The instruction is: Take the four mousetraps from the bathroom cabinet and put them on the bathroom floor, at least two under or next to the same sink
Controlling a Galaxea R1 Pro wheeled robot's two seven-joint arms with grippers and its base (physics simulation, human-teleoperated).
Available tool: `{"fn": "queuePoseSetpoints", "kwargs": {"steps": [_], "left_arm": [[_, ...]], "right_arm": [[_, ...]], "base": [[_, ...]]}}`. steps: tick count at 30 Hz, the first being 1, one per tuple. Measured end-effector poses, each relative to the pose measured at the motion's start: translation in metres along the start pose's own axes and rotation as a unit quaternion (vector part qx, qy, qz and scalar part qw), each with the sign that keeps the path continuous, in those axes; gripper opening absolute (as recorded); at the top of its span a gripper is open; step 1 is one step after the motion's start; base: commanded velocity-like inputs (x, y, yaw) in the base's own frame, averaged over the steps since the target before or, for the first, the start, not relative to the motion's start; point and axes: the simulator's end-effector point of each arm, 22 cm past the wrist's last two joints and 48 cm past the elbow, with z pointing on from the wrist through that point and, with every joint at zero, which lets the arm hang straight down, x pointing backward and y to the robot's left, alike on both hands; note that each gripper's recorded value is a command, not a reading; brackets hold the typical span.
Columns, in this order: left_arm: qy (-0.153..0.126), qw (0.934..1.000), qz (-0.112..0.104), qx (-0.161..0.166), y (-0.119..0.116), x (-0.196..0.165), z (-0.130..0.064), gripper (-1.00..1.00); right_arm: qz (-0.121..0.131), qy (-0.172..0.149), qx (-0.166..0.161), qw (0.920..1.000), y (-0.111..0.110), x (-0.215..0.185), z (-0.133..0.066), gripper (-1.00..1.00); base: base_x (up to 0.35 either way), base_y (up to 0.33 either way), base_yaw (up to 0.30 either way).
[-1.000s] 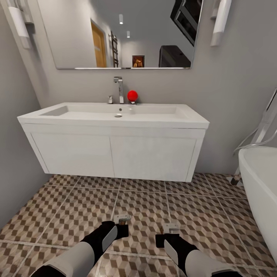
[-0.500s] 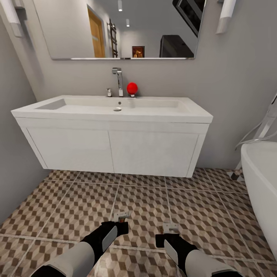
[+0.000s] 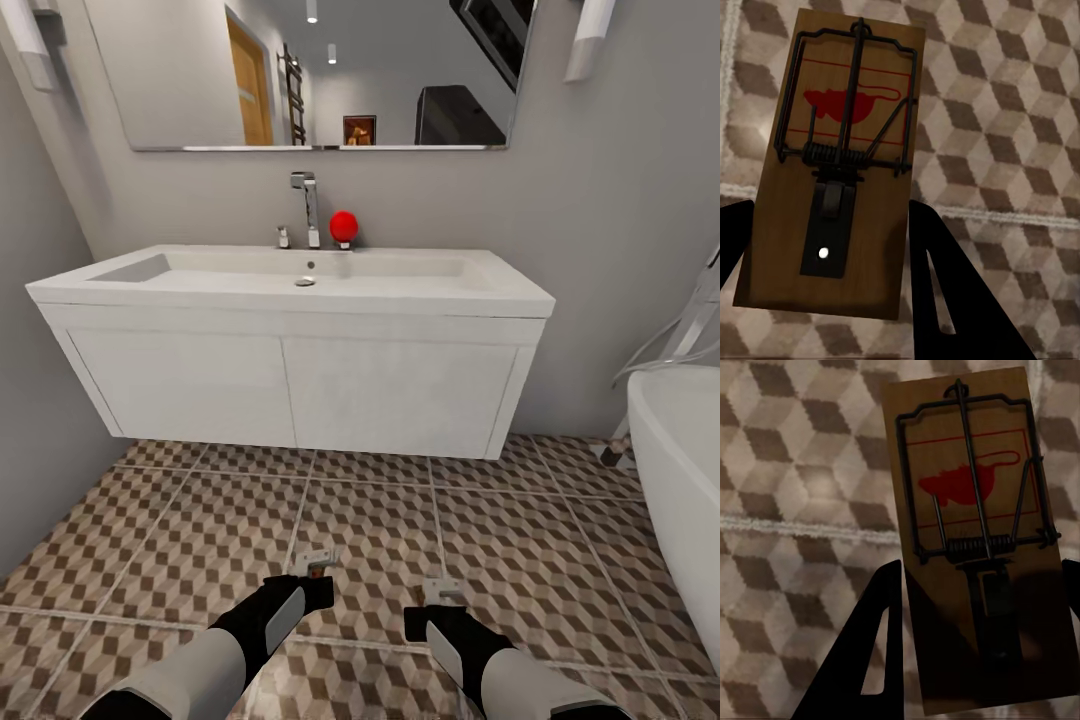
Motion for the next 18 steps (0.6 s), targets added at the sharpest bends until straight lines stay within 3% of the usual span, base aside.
{"fn": "queuePoseSetpoints", "kwargs": {"steps": [11, 18], "left_arm": [[0.025, 0.9997, -0.003, -0.004, 0.006, 0.022, 0.016, -1.0], [0.044, 0.999, -0.004, -0.007, 0.01, 0.038, 0.026, -1.0]], "right_arm": [[0.002, 0.013, 0.0, 0.9999, 0.0, 0.012, 0.014, -1.0], [0.006, 0.005, -0.001, 1.0, 0.0, 0.003, 0.021, -1.0]], "base": [[0.0, 0.0, 0.0], [0.0, 0.0, 0.0]]}}
